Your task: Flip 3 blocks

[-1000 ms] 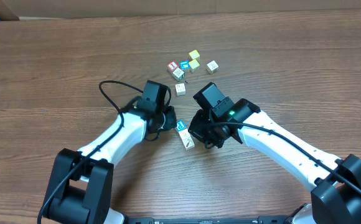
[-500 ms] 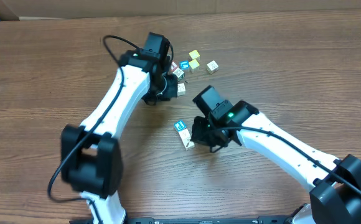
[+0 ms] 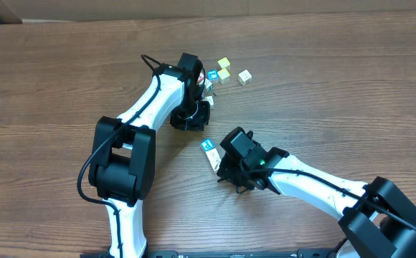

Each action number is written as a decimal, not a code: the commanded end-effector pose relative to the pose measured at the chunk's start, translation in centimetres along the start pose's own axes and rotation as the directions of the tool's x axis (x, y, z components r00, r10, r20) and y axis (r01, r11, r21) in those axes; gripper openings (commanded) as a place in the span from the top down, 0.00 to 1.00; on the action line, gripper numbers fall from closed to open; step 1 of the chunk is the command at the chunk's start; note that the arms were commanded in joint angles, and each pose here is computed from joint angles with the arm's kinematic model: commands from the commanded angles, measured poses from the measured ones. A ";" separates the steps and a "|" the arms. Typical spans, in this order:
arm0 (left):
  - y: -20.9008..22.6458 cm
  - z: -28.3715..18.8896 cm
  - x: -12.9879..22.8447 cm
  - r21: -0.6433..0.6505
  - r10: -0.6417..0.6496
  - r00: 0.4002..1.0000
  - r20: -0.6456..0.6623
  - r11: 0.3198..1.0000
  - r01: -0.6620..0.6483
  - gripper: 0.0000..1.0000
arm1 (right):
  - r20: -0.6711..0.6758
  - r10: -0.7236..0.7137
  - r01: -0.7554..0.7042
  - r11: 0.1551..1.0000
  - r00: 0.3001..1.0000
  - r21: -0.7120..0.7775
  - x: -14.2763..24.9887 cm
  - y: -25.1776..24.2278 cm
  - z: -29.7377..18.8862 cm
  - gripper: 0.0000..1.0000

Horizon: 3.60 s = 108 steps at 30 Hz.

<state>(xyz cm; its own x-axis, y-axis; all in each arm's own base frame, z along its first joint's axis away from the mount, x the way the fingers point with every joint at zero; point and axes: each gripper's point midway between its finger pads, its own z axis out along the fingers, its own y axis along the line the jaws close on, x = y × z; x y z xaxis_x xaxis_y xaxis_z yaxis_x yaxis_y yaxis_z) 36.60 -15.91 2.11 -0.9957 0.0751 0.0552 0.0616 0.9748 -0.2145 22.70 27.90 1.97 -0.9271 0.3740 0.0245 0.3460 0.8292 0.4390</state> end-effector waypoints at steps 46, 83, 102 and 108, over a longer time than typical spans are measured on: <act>-1.6 1.6 2.3 0.099 0.087 0.993 -0.085 0.992 -0.079 0.96 | 0.039 0.147 -0.146 0.989 0.988 -0.034 -0.8 -0.3 1.3 0.96; -1.2 1.7 1.7 0.056 0.092 0.994 -0.060 0.994 -0.089 0.96 | 0.070 0.141 -0.136 0.988 0.988 -0.071 0.4 1.3 2.1 0.96; -1.5 1.8 2.2 0.054 0.100 0.992 -0.075 0.994 -0.097 0.96 | 0.044 0.392 -0.387 0.917 0.919 -0.093 1.5 1.8 2.2 0.96; -1.5 1.8 2.2 0.053 0.100 0.992 -0.075 0.994 -0.096 0.96 | 0.055 0.394 -0.388 0.916 0.917 -0.100 1.3 1.9 2.2 0.96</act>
<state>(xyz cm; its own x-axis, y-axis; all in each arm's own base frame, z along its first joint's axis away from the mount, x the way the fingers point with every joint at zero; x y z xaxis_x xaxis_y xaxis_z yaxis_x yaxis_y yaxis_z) 34.76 -17.83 1.58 -0.9815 0.1717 0.0845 0.1419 0.9493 -0.2804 22.37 31.10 1.23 -0.7250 0.6715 0.1533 0.6461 0.5858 0.4893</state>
